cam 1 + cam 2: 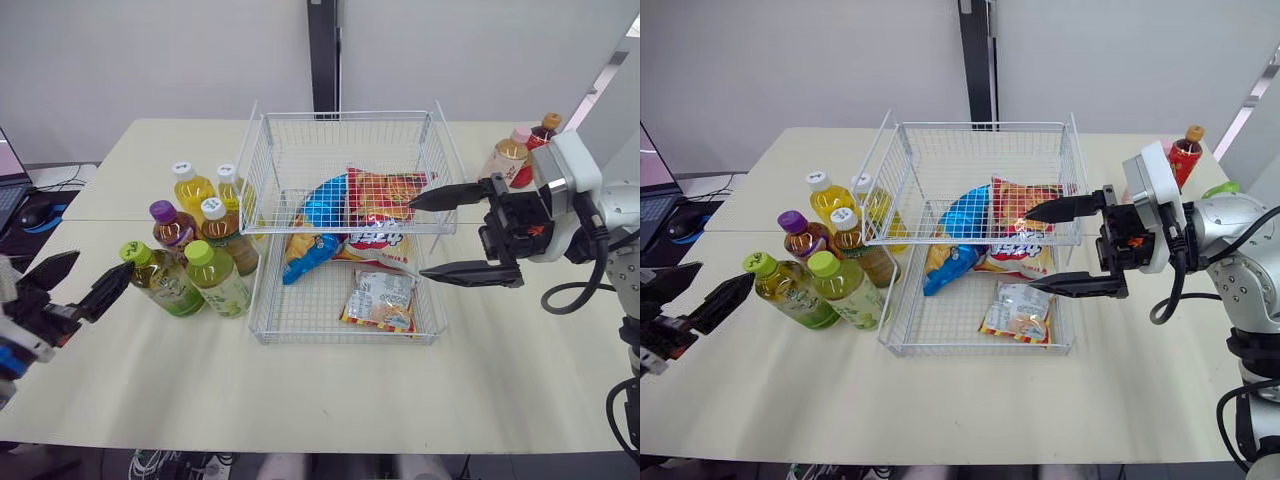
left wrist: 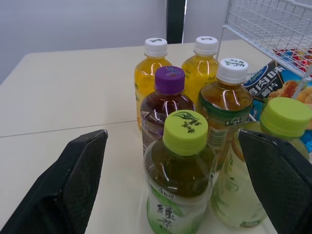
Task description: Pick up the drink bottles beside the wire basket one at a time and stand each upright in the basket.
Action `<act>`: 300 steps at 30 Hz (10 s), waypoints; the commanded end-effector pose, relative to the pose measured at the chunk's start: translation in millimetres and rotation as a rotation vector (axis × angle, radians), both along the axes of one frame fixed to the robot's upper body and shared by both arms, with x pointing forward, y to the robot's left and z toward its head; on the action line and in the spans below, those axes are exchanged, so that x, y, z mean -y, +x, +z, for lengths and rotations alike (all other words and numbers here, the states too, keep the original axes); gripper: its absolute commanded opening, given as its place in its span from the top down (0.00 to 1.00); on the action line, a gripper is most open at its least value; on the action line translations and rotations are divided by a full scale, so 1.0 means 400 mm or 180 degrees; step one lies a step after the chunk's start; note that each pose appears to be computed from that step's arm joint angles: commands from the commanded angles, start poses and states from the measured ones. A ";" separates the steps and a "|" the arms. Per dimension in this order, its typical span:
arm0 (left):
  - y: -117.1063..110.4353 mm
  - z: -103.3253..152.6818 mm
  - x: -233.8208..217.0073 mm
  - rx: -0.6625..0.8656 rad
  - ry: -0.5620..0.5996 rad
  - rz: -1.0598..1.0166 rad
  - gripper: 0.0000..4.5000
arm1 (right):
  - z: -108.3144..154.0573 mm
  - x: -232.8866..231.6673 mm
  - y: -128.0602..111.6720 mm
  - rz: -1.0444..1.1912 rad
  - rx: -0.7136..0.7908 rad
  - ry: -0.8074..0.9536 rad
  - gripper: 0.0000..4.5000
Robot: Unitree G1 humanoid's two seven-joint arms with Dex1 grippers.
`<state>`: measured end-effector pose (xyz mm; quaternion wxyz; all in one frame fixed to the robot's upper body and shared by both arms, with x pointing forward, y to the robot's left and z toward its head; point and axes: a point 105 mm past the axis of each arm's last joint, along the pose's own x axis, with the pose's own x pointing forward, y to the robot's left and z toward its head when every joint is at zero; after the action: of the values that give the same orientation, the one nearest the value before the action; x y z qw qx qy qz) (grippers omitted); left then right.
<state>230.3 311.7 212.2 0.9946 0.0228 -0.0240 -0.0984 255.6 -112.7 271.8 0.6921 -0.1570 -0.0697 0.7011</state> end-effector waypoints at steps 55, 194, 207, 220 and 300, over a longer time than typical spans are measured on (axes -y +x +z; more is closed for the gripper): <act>0.093 -0.006 0.033 -0.0113 0.0237 -0.0080 0.69 | 0.043 0.006 0.014 -0.0137 0.0255 0.0027 0.00; -0.016 0.233 -0.065 -0.0114 0.0044 -0.0475 0.00 | 0.110 -0.053 0.028 -0.0220 0.0072 0.0091 0.00; -0.018 0.093 -0.084 -0.0006 -0.0168 -0.0013 0.00 | 0.085 -0.084 0.032 -0.0132 0.0096 0.0064 0.00; 0.116 0.079 -0.015 -0.0021 -0.0111 -0.0047 0.00 | 0.068 -0.088 0.035 -0.0276 0.0203 0.0047 0.00; 0.256 0.689 0.204 0.0796 0.0609 -0.1660 0.69 | 0.112 -0.004 0.004 -0.0778 0.0299 0.0288 0.00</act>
<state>344.1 236.5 465.5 0.9297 0.1021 -0.1032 -0.3385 262.7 -109.1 307.8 0.7728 -0.1569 -0.0931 0.6078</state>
